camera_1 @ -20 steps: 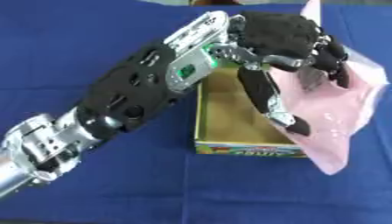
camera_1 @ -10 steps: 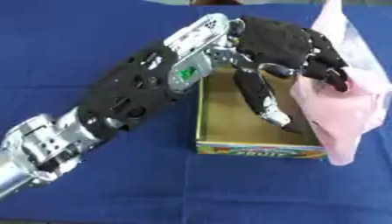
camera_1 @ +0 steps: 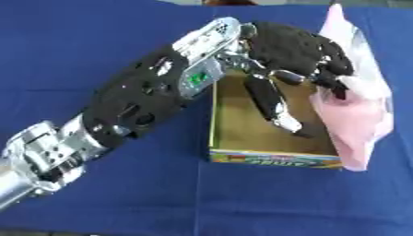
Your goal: Pick up objects on the table and place them in the box.
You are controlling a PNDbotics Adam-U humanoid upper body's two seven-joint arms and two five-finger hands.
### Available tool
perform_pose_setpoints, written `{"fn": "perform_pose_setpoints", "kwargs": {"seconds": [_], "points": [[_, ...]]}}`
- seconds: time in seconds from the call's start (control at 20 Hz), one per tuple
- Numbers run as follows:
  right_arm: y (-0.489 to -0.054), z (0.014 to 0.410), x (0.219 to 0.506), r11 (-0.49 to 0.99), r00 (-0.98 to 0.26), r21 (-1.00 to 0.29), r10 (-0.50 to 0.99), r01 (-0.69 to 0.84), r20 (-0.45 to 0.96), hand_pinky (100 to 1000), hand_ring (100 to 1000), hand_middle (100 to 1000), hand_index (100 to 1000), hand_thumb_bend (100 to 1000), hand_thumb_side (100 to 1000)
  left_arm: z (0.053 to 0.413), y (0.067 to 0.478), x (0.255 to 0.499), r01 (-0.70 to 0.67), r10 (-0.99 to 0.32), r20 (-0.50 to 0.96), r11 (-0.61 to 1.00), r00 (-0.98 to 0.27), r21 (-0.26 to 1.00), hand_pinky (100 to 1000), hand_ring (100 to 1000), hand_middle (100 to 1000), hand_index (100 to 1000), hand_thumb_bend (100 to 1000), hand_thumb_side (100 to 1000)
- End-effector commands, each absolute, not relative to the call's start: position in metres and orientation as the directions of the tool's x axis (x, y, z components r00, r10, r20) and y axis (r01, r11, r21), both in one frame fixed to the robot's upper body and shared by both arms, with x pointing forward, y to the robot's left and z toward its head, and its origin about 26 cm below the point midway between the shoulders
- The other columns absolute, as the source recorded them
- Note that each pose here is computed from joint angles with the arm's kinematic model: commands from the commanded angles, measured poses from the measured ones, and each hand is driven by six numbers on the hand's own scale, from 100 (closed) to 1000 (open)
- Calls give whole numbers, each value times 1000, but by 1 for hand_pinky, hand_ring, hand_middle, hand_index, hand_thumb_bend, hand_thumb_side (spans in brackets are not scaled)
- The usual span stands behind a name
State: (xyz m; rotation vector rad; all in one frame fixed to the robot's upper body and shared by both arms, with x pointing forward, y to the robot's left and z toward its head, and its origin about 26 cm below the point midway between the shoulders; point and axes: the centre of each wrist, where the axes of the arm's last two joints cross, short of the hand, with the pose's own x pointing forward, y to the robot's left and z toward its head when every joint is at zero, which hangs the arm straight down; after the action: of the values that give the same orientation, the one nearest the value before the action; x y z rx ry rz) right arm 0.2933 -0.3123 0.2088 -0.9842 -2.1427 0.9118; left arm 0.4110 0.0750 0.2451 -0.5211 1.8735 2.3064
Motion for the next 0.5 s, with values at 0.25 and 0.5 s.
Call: {"fn": "perform_pose_setpoints", "kwargs": {"seconds": [0.25, 0.5], "points": [[-320, 212, 288, 451, -507, -792, 836, 413, 211, 741, 720, 781, 857, 100, 807, 267, 114, 423, -365, -162, -448, -373, -879, 853, 997, 978, 957, 889, 480, 1000], [-326, 208, 285, 429, -476, -805, 854, 410, 213, 742, 718, 779, 857, 100, 808, 283, 156, 421, -354, -199, -464, -416, -863, 838, 1000, 996, 990, 920, 496, 1000]]}}
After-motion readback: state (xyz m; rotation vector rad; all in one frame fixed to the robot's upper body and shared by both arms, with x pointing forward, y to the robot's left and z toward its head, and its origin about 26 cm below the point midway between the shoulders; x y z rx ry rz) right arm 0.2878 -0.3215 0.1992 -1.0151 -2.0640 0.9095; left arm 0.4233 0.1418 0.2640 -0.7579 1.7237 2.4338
